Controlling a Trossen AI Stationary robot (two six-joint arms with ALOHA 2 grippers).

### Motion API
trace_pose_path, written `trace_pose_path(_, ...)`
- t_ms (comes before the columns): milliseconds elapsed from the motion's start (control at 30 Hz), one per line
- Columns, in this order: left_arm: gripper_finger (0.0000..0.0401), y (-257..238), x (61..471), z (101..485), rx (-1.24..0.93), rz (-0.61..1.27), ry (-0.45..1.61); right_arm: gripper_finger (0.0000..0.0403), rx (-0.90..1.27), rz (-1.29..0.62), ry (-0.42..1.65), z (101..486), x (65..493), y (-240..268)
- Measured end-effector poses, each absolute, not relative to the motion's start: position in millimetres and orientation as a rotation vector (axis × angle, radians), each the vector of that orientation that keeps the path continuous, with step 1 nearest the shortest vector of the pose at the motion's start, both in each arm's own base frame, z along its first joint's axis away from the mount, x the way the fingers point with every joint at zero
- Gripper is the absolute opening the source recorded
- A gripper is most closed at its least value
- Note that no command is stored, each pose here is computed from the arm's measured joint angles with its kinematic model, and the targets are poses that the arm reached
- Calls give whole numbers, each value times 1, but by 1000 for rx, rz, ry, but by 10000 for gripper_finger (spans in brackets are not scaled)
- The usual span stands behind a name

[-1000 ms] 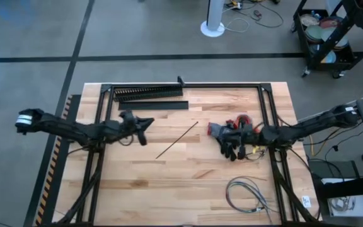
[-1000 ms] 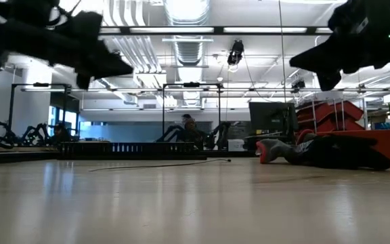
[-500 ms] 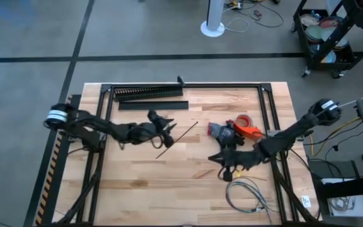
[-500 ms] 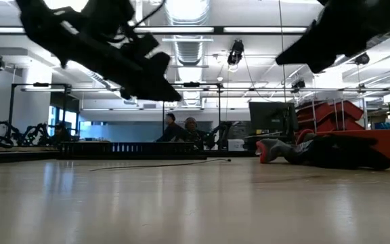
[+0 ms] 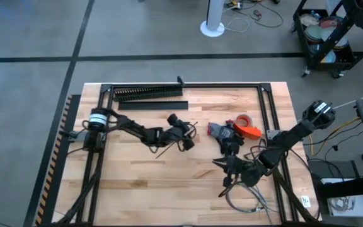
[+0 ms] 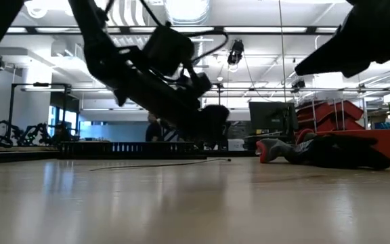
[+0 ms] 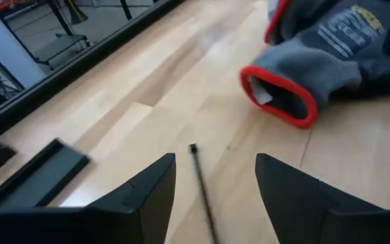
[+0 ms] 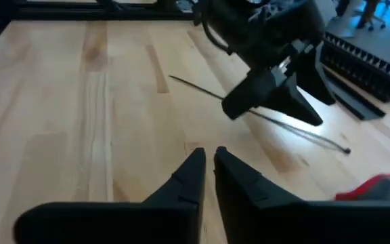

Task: Ziptie cables
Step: Wrap the black zip tie on the cable

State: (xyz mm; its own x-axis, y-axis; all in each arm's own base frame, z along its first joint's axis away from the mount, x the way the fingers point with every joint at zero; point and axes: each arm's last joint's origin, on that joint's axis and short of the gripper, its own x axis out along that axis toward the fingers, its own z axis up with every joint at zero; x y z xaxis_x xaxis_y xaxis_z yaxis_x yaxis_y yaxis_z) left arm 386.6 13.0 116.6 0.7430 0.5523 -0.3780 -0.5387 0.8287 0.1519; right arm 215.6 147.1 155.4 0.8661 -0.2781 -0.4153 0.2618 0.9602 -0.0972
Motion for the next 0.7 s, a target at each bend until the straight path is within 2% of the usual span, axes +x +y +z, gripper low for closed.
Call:
trace_pose_path(167, 201, 17, 396, 107, 51, 598, 442, 81, 4, -307, 471, 146, 215, 147)
trace_pose_path(333, 226, 33, 394, 104, -13, 612, 452, 110, 2, -327, 516, 136, 213, 146)
trace_pose_path(533, 236, 48, 393, 101, -81, 603, 454, 116, -20, -326, 527, 134, 213, 146)
trace_pose_path(700, 217, 50, 394, 87, -61, 601, 459, 103, -32, -324, 529, 134, 213, 146)
